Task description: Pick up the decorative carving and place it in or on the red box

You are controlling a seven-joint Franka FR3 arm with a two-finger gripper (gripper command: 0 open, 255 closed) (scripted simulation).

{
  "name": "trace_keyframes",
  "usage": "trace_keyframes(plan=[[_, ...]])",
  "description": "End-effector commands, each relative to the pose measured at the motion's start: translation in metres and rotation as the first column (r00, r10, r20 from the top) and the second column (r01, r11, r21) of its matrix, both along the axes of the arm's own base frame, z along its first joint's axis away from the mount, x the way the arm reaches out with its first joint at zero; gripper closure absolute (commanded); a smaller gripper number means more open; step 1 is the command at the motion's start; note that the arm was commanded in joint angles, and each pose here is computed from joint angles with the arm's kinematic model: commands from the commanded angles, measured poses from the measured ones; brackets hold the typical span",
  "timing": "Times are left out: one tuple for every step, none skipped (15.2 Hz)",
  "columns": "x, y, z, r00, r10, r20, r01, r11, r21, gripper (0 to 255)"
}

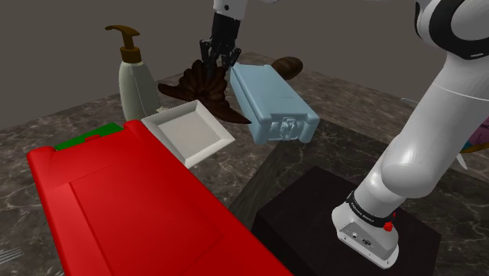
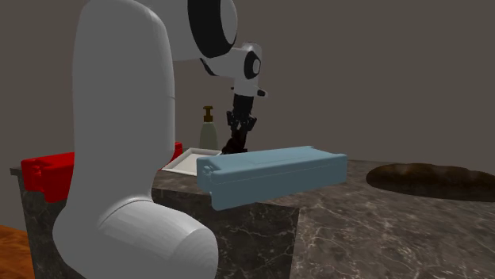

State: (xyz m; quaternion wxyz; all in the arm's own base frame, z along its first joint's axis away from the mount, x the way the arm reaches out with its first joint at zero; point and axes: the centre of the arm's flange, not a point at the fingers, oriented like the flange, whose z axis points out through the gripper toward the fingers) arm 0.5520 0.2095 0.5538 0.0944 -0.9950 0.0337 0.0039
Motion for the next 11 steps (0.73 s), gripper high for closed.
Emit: trace_keyframes(plan=[[0.001,-0.001,0.01,1.0,0.0,0.002,0.0,1.0,0.0,255],[0.001,-0.001,0.015,1.0,0.0,0.002,0.0,1.0,0.0,255],[0.001,-0.001,0.021,1.0,0.0,0.002,0.0,1.0,0.0,255],[0.001,-0.001,0.026,1.0,0.0,0.002,0.0,1.0,0.0,255],[0.001,-0.001,0.031,1.0,0.0,0.002,0.0,1.0,0.0,255],[0.001,-0.001,0.037,1.0,0.0,0.002,0.0,1.0,0.0,255],[0.001,-0.001,0.042,1.0,0.0,0.002,0.0,1.0,0.0,255],[0.001,-0.001,0.047,1.0,0.0,0.002,0.0,1.0,0.0,255],[0.001,-0.001,0.052,1.0,0.0,0.002,0.0,1.0,0.0,255],[0.001,-0.001,0.058,1.0,0.0,0.002,0.0,1.0,0.0,255],[0.001,-0.001,0.063,1.0,0.0,0.002,0.0,1.0,0.0,255]])
